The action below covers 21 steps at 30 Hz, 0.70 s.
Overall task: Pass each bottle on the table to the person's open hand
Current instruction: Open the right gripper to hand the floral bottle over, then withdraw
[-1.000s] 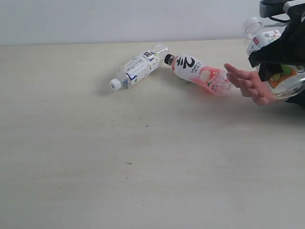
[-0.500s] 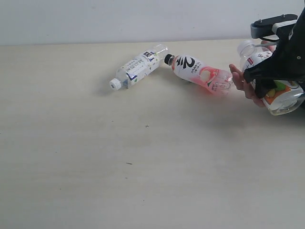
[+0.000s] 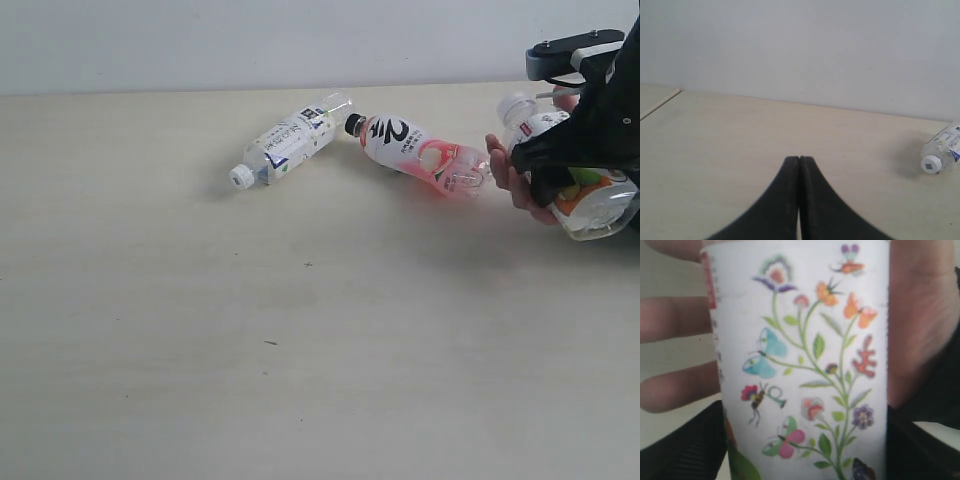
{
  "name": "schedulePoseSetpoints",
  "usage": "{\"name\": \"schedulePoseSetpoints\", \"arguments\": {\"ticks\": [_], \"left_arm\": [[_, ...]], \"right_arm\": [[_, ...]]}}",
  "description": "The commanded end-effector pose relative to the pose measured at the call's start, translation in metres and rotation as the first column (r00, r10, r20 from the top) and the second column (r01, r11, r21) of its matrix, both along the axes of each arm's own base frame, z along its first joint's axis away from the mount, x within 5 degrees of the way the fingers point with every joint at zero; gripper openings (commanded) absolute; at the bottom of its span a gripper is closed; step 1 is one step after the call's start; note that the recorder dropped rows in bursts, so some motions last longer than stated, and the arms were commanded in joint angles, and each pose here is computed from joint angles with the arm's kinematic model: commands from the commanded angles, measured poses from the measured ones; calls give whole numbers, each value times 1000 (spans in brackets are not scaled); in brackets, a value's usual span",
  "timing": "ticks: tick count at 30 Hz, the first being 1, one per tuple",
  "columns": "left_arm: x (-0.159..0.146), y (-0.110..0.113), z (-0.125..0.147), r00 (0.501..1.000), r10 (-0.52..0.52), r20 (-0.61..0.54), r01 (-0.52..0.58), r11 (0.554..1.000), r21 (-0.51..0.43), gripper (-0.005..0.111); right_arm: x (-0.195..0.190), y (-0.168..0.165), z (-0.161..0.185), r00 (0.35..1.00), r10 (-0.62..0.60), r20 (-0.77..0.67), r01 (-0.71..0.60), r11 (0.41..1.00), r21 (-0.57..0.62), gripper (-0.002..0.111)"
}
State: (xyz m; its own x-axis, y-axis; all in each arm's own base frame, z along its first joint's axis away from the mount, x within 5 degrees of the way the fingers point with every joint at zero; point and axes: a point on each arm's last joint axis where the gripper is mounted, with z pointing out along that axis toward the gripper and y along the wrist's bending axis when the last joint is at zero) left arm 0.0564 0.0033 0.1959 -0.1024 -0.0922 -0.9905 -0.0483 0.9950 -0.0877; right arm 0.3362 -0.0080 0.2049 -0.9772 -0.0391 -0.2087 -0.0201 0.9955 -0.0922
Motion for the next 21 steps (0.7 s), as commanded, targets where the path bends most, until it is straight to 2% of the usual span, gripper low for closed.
{"name": "schedulePoseSetpoints", "arguments": {"ticks": [1,11,19,21], "left_arm": [[0,0,0,1000,-7,7,7,1000,-2,0],[0,0,0,1000,-7,7,7,1000,-2,0],[0,0,0,1000,-7,7,7,1000,-2,0],[0,0,0,1000,-7,7,7,1000,-2,0]], "right_arm": [[2,-2,3,1000,1,17,-1,1000,0,84],[4,-4,8,1000,21,23,-21,999,-34,88],[-10,-5,63,987,12,161,-5,999,-42,88],[-19,-5,79,980,8,197,0,999,-41,83]]}}
